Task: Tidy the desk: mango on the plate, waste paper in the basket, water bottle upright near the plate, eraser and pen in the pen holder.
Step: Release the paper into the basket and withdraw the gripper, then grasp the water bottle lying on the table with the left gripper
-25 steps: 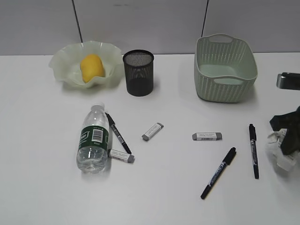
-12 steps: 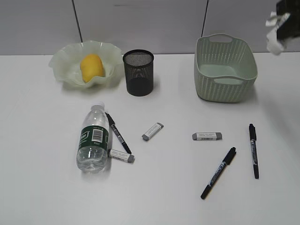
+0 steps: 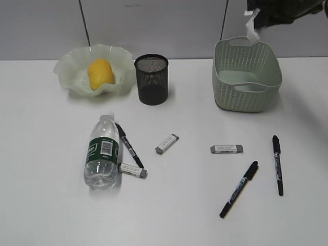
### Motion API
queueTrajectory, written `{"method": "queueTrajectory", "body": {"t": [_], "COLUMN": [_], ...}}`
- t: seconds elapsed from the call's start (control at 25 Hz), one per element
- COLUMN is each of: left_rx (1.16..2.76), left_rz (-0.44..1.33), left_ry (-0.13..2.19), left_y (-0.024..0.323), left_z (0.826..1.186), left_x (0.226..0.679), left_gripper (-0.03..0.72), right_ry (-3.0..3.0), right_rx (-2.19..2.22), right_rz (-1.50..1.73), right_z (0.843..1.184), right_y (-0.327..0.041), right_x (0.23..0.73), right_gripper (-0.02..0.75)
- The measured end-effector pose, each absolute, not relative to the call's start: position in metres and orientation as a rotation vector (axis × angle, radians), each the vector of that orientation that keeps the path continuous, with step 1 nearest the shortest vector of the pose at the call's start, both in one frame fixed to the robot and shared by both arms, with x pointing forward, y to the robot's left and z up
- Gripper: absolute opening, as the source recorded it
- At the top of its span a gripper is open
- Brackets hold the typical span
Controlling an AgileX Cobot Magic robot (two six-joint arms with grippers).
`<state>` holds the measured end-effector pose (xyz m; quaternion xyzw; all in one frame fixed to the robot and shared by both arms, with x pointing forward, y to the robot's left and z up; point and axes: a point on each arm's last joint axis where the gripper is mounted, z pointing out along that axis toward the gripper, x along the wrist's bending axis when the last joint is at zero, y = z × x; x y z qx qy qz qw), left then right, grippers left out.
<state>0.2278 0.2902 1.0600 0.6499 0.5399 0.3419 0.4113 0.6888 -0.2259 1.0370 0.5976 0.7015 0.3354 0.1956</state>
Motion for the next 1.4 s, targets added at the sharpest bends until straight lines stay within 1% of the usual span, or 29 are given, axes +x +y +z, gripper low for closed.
{"method": "queueTrajectory", "body": {"t": [0.16, 0.2, 0.24, 0.28, 0.4, 0.44, 0.48, 0.56, 0.68, 0.88, 1.08, 1.24, 1.4], "left_rx": [1.636, 1.636, 1.636, 1.636, 1.636, 1.636, 1.636, 1.636, 1.636, 1.636, 1.636, 1.636, 1.636], "left_rz": [0.860, 0.860, 0.860, 0.860, 0.860, 0.860, 0.860, 0.860, 0.860, 0.860, 0.860, 0.860, 0.860], "left_ry": [1.359, 1.359, 1.359, 1.359, 1.359, 1.359, 1.359, 1.359, 1.359, 1.359, 1.359, 1.359, 1.359], "left_y": [0.290, 0.290, 0.290, 0.290, 0.290, 0.290, 0.290, 0.290, 0.290, 0.290, 0.290, 0.290, 0.290], "left_z": [1.060, 1.060, 1.060, 1.060, 1.060, 1.060, 1.060, 1.060, 1.060, 1.060, 1.060, 1.060, 1.060], "left_x": [0.228, 0.228, 0.228, 0.228, 0.228, 0.228, 0.228, 0.228, 0.228, 0.228, 0.228, 0.228, 0.228], "left_gripper": [0.505, 0.505, 0.505, 0.505, 0.505, 0.505, 0.505, 0.504, 0.497, 0.494, 0.469, 0.452, 0.445], "right_ry": [2.043, 2.063, 2.077, 2.085, 2.091, 2.088, 2.085, 2.072, 2.063, 2.110, 2.282, 2.342, 2.315], "right_rx": [1.730, 1.745, 1.757, 1.765, 1.771, 1.767, 1.764, 1.771, 1.767, 1.755, 1.772, 1.775, 1.751], "right_rz": [0.832, 0.808, 0.790, 0.780, 0.772, 0.777, 0.780, 0.791, 0.807, 0.805, 0.663, 0.595, 0.622], "right_z": [0.984, 0.973, 0.965, 0.960, 0.956, 0.958, 0.959, 0.963, 0.977, 1.027, 1.075, 1.095, 1.114], "right_y": [-0.225, -0.225, -0.224, -0.224, -0.224, -0.224, -0.224, -0.224, -0.224, -0.225, -0.228, -0.230, -0.232], "right_x": [0.705, 0.706, 0.707, 0.708, 0.708, 0.709, 0.710, 0.710, 0.706, 0.687, 0.656, 0.641, 0.630], "right_gripper": [0.045, 0.060, 0.093, 0.160, 0.416, 0.477, 0.510, 0.531, 0.535, 0.538, 0.540, 0.540, 0.540]}}
